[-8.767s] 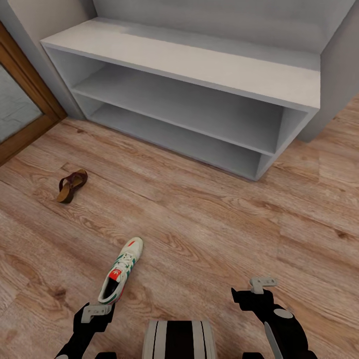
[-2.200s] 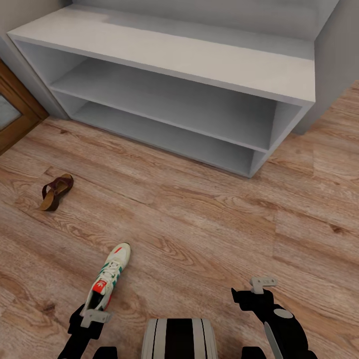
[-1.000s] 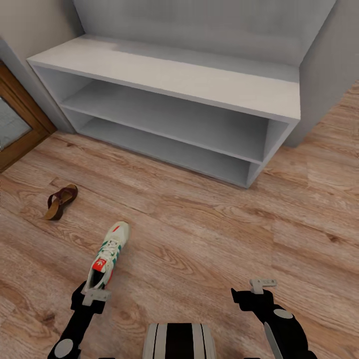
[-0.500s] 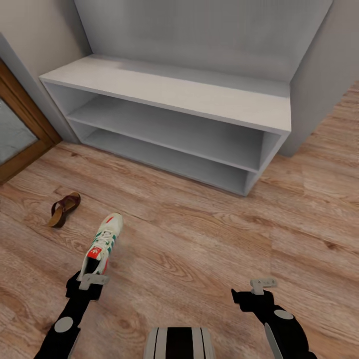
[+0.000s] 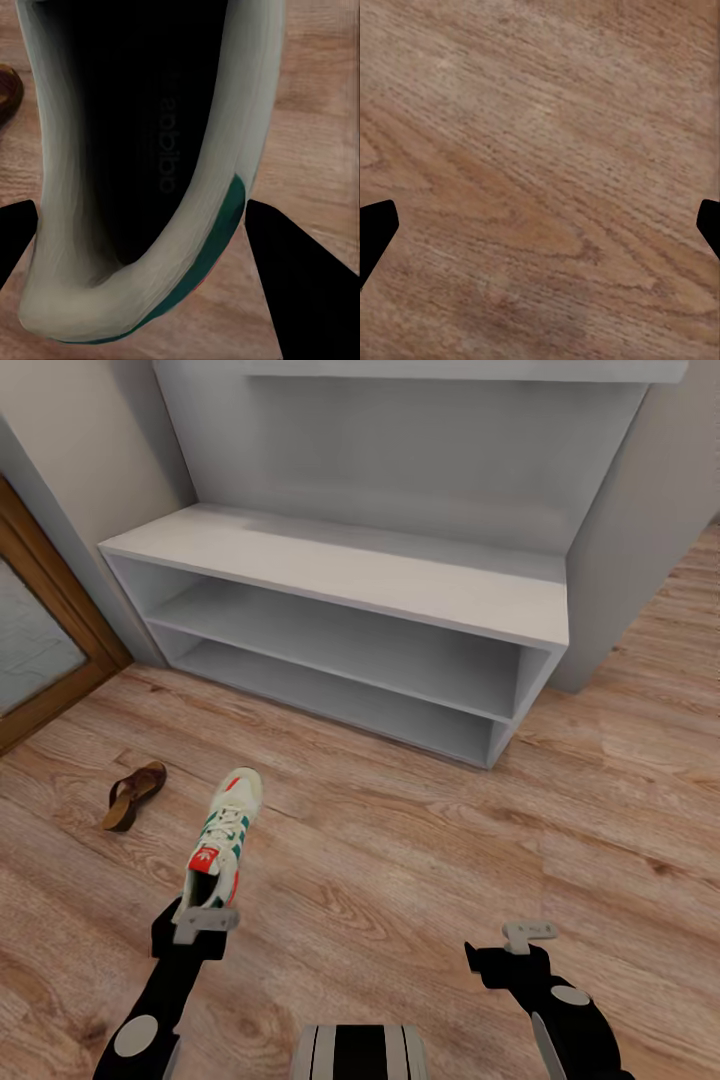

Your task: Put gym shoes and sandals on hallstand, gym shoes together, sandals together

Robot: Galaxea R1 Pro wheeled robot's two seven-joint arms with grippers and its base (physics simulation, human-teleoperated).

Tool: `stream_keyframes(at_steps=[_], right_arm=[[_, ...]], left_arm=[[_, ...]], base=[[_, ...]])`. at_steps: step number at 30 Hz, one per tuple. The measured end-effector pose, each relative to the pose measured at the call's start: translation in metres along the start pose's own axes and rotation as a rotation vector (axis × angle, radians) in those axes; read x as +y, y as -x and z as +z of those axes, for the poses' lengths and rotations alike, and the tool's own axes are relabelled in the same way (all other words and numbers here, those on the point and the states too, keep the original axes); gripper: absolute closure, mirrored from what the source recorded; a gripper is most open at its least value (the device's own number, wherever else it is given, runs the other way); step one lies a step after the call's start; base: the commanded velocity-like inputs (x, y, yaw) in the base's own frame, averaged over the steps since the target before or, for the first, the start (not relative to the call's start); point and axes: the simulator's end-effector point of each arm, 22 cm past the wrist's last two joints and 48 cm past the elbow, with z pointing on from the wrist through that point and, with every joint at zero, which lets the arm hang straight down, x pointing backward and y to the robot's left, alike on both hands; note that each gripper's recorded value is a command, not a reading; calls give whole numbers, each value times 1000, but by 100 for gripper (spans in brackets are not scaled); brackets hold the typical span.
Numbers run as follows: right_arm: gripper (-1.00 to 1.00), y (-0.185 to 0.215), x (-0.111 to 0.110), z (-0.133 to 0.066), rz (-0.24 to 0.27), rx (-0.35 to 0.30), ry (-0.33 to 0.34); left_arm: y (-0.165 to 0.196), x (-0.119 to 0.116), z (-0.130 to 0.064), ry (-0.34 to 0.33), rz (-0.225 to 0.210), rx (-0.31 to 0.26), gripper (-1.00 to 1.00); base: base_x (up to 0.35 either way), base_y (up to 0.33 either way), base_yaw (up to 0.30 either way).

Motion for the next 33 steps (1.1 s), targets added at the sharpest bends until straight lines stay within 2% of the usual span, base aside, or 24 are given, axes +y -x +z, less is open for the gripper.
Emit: stream_keyframes(at_steps=[2, 4, 7, 8, 9, 11, 14, 17, 28, 33], right_arm=[[-100, 4, 0, -2, 0, -10, 0], [-100, 9, 0, -4, 0, -20, -1], [-100, 14, 0, -8, 0, -33, -1], [-100, 16, 0, -9, 0, -37, -1], [-100, 17, 0, -10, 0, -41, 0], [-100, 20, 0, -13, 0, -50, 0], [-100, 25, -1, -16, -1, -62, -2], [-100, 30, -1, -20, -2, -74, -4], [-100, 47, -1, -35, -3, -119, -4], [-100, 54, -1, -41, -2, -140, -2]], left_arm=[[3, -1, -2, -6, -44, -6, 100], [6, -3, -4, -20, -143, -10, 100], [10, -6, -7, -48, -318, -14, 100], [12, -6, -8, -53, -347, -17, 100], [11, -7, -10, -63, -395, -16, 100], [8, -3, -15, -67, -443, -14, 100], [4, 10, -21, -49, -483, -18, 100], [4, 16, -24, -41, -497, -22, 100], [24, 22, -32, -46, -498, -64, 100], [40, 32, -33, -34, -493, -101, 100]], base=[[0, 0, 0], [0, 0, 0], [0, 0, 0], [0, 0, 0], [0, 0, 0], [0, 0, 0], [0, 0, 0], [0, 0, 0], [0, 0, 0], [0, 0, 0]])
